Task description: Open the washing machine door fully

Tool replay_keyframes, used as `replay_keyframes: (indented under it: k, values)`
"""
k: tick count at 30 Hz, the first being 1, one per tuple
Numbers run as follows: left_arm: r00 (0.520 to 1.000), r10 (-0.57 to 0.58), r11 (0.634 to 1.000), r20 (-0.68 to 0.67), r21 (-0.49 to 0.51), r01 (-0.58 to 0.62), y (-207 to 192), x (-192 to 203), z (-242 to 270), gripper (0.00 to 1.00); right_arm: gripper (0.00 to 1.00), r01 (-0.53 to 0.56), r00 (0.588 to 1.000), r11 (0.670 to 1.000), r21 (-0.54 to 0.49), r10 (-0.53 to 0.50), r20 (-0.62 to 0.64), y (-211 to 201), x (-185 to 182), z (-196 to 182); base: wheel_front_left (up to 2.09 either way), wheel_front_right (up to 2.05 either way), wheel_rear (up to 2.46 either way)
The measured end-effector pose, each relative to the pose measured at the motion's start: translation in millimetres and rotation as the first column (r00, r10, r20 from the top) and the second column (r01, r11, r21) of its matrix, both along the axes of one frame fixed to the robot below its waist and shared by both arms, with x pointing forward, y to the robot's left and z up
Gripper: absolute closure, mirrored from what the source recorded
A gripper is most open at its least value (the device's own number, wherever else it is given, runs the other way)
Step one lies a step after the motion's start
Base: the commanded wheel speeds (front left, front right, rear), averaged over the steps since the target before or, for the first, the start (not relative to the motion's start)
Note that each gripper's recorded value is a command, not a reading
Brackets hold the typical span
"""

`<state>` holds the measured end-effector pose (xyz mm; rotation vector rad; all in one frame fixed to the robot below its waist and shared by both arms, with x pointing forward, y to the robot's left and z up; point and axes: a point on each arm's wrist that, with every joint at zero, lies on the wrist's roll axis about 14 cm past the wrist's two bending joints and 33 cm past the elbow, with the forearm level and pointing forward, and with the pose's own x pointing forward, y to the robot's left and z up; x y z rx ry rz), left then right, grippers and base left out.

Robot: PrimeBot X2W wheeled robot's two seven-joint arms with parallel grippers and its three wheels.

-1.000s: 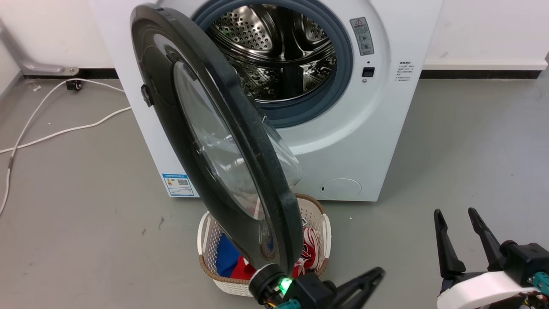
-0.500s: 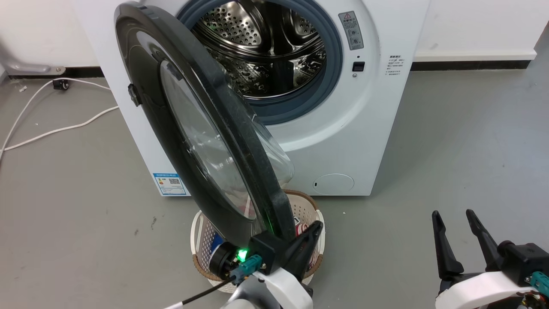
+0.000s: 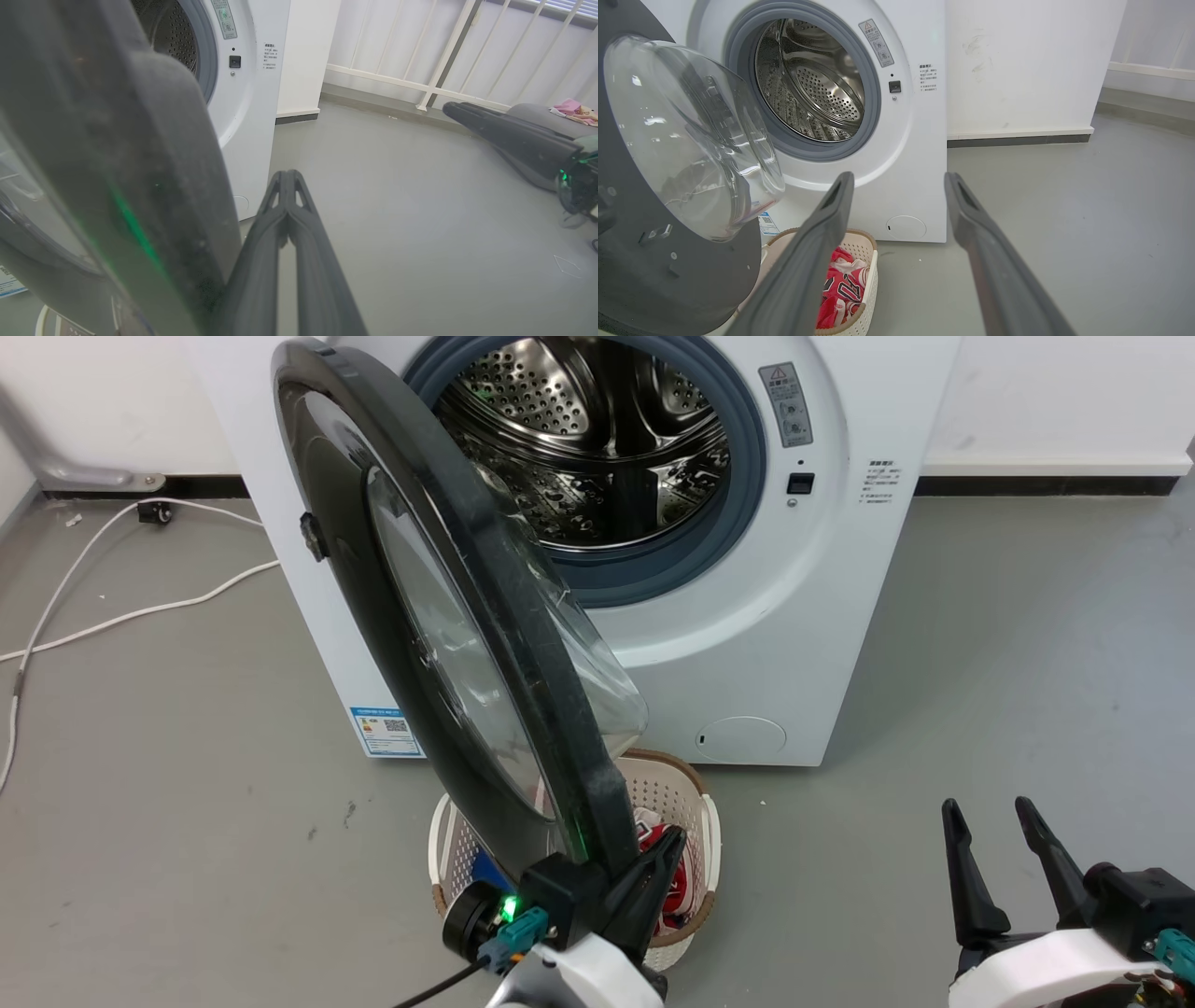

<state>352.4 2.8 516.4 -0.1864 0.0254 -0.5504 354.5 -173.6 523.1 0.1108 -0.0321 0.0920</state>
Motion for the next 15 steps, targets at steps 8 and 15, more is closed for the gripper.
replay_keyframes:
  k: [8, 15]
  values:
    - [0.999, 0.053, 0.999, -0.009, -0.003, -0.053, 22.4, -14.0, -5.7, 1.00, 0.00, -0.036, 0.999, 0.999, 0.004, 0.036, -0.002, 11.9, 5.8, -0.5, 0.00, 0.00, 0.00]
    - [0.993, 0.122, 0.993, 0.009, 0.006, -0.122, 45.0, -24.1, -1.5, 1.00, 0.00, -0.074, 0.997, 0.997, 0.002, 0.074, 0.000, 24.6, 14.4, 0.1, 0.00, 0.00, 0.00]
